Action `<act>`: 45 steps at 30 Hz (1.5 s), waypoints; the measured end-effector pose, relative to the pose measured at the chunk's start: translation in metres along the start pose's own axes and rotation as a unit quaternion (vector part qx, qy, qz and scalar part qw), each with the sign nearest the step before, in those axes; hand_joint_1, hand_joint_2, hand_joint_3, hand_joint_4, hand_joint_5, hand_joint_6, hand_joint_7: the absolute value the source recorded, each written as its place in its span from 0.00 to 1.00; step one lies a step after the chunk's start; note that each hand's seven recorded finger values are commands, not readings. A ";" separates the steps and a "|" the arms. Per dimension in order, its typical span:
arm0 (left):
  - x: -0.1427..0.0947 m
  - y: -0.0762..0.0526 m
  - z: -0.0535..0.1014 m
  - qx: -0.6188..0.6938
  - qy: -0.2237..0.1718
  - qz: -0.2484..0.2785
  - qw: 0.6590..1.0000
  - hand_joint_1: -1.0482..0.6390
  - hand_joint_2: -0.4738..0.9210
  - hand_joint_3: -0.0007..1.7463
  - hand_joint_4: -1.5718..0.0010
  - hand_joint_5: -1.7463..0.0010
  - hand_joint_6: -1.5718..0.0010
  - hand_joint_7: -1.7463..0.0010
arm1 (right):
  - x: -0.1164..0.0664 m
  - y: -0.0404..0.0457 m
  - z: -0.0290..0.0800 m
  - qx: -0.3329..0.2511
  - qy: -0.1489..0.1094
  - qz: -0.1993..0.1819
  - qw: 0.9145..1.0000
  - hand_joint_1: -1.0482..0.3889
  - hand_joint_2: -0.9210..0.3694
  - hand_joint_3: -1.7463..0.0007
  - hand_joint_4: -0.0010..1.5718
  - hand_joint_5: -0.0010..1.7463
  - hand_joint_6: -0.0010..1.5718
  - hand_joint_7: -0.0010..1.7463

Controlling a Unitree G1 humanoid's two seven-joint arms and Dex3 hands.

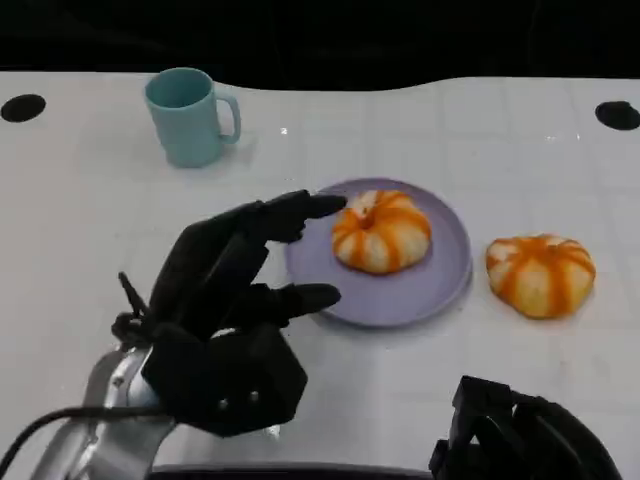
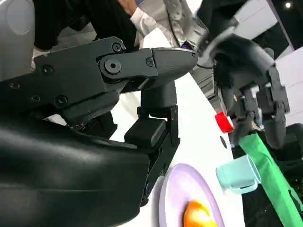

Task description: Grasp the bread from the table and place it into the plate.

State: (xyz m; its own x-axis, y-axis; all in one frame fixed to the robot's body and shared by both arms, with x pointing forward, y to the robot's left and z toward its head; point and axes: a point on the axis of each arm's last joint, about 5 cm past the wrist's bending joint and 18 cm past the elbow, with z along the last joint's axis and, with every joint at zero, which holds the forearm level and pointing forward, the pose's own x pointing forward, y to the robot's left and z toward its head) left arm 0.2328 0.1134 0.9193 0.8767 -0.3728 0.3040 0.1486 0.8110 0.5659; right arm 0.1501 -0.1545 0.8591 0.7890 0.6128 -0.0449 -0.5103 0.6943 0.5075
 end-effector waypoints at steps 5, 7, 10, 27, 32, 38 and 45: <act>-0.015 -0.008 -0.002 -0.155 0.008 0.042 0.987 0.41 1.00 0.07 0.63 0.00 0.81 0.01 | 0.000 0.0002 0.000 0.000 0.000 0.000 1.000 0.24 0.00 0.86 0.55 0.92 0.48 0.80; -0.023 -0.008 -0.005 -0.202 0.020 0.050 0.978 0.39 1.00 0.11 0.61 0.00 0.79 0.00 | 0.000 0.0003 0.000 0.000 0.000 0.001 1.000 0.24 0.00 0.86 0.55 0.92 0.48 0.80; -0.035 -0.010 -0.007 -0.260 0.045 0.052 0.963 0.42 1.00 0.13 0.60 0.00 0.78 0.00 | 0.000 0.0003 0.000 0.001 0.001 0.000 1.000 0.24 0.00 0.86 0.55 0.92 0.48 0.81; -0.086 -0.020 -0.013 -0.420 0.114 0.003 0.901 0.46 0.91 0.20 0.61 0.00 0.75 0.00 | 0.001 0.0011 -0.001 0.000 0.002 0.003 1.000 0.24 0.00 0.85 0.55 0.92 0.48 0.81; -0.088 -0.018 -0.015 -0.427 0.111 -0.004 0.897 0.47 0.90 0.21 0.61 0.00 0.75 0.00 | 0.001 0.0010 -0.001 0.000 0.002 0.003 1.000 0.24 0.00 0.85 0.55 0.92 0.48 0.81; -0.092 -0.019 -0.021 -0.443 0.114 -0.015 0.889 0.46 0.89 0.21 0.60 0.00 0.74 0.00 | 0.001 0.0009 0.000 0.000 0.002 0.003 1.000 0.24 0.00 0.85 0.55 0.92 0.48 0.81; -0.094 -0.021 -0.024 -0.438 0.119 -0.027 0.891 0.34 1.00 0.10 0.56 0.00 0.69 0.00 | 0.000 0.0005 0.000 -0.002 0.001 0.002 1.000 0.24 0.00 0.85 0.55 0.92 0.48 0.81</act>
State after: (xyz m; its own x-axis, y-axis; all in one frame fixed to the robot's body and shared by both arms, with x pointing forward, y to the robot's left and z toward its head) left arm 0.1581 0.1422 0.8608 0.9145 -0.3995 0.0637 0.4010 0.8747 -0.2721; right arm 0.1497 -0.1544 0.8594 0.7863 0.6161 -0.0451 -0.5142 0.6932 0.5051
